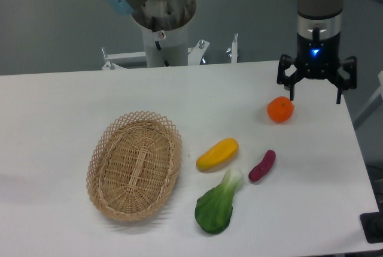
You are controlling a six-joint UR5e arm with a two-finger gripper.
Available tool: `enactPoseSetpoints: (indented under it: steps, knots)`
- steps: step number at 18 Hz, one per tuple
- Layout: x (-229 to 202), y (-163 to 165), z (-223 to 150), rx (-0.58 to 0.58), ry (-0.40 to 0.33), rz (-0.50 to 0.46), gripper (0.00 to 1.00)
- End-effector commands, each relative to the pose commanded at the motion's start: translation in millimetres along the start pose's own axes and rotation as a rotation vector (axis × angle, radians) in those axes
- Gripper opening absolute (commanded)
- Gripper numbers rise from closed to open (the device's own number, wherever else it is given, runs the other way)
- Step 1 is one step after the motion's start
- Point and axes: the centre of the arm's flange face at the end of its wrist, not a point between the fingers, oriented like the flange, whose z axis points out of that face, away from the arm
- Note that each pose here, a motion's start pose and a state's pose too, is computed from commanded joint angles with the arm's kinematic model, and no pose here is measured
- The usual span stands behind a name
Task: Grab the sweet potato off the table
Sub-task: 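Move the open gripper down toward the small purple sweet potato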
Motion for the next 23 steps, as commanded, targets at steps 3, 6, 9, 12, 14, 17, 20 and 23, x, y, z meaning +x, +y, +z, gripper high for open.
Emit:
enactPoseSetpoints:
  steps: [3, 6, 9, 12, 14, 17, 20, 23]
  knots:
    - [0, -2, -1, 0.008, -0.004, 0.005, 1.0]
    - [6, -11, 9, 0.013, 0.006, 0.017, 1.0]
    - [10, -17, 15, 0.039, -0.001, 0.009, 1.0]
    - [9, -16, 31, 0.029, 0.019, -0.111, 1.0]
    - [10, -20, 38, 0.027, 0.027, -0.115, 1.0]
    - [13, -18, 59, 0.01, 0.051, -0.111, 1.0]
    - [20, -24, 84, 0.002, 0.08, -0.009, 1.0]
    - [32, -28, 117, -0.014, 0.129, 0.098, 1.0]
